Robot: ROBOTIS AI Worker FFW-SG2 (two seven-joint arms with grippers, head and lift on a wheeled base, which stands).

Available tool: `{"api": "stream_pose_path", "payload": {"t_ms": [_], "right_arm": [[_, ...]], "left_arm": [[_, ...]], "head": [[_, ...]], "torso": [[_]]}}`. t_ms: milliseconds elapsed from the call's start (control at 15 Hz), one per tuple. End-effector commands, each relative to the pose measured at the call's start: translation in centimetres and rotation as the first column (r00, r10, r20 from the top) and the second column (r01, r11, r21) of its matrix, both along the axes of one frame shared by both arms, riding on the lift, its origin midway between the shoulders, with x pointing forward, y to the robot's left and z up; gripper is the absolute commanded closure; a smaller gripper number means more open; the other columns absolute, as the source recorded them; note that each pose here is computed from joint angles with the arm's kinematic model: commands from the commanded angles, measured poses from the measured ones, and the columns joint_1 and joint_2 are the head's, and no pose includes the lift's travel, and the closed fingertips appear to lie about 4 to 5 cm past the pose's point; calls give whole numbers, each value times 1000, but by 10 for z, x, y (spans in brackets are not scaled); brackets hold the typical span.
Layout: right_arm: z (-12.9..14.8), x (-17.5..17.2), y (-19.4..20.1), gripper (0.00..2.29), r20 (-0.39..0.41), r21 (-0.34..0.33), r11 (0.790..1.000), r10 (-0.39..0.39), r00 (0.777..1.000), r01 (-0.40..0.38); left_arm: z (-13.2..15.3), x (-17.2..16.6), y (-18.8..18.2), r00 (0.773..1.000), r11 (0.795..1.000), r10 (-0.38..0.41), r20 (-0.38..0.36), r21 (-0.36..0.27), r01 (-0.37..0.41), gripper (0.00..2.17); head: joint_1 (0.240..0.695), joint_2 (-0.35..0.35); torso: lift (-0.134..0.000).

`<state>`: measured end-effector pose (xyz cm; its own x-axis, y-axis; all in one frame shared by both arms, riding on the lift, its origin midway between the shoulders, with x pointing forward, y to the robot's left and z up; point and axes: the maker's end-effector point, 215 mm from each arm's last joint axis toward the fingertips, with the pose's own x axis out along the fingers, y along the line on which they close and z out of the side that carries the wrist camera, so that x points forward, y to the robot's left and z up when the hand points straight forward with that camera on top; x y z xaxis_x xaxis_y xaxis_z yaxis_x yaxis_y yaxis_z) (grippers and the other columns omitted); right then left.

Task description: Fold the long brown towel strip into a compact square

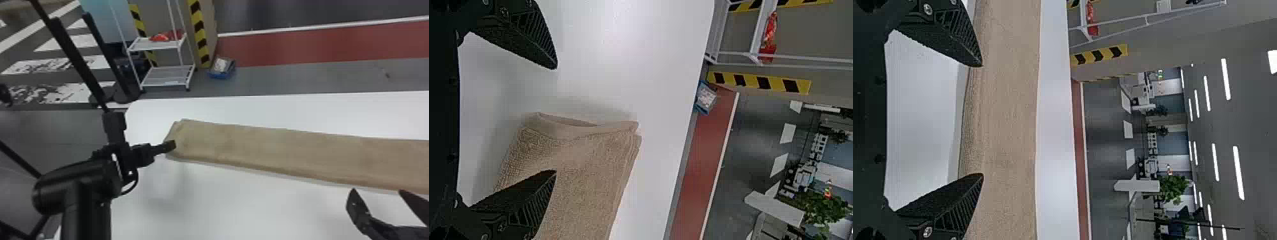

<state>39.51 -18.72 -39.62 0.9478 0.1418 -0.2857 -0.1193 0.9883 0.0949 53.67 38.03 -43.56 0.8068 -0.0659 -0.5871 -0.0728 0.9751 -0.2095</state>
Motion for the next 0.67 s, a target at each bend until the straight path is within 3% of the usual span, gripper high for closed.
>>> {"api": "stream_pose_path", "payload": {"t_ms": [0,267,600], "right_arm": [[-2,1,0,100,-5,1,1000,-1,1000,1],[-8,4,0,100,-13,2,1000,-3,1000,3],[-13,6,-6,100,-20,-7,1000,-11,1000,11]], "left_arm": [[2,11,-15,999,1000,-26,24,-5,26,144],[-1,41,-39,997,998,-64,33,0,64,144],[-18,55,-46,997,997,-72,-21,7,72,147]], "head": [[695,232],[695,199],[695,163]], "torso": [[-126],[-126],[-126]]}}
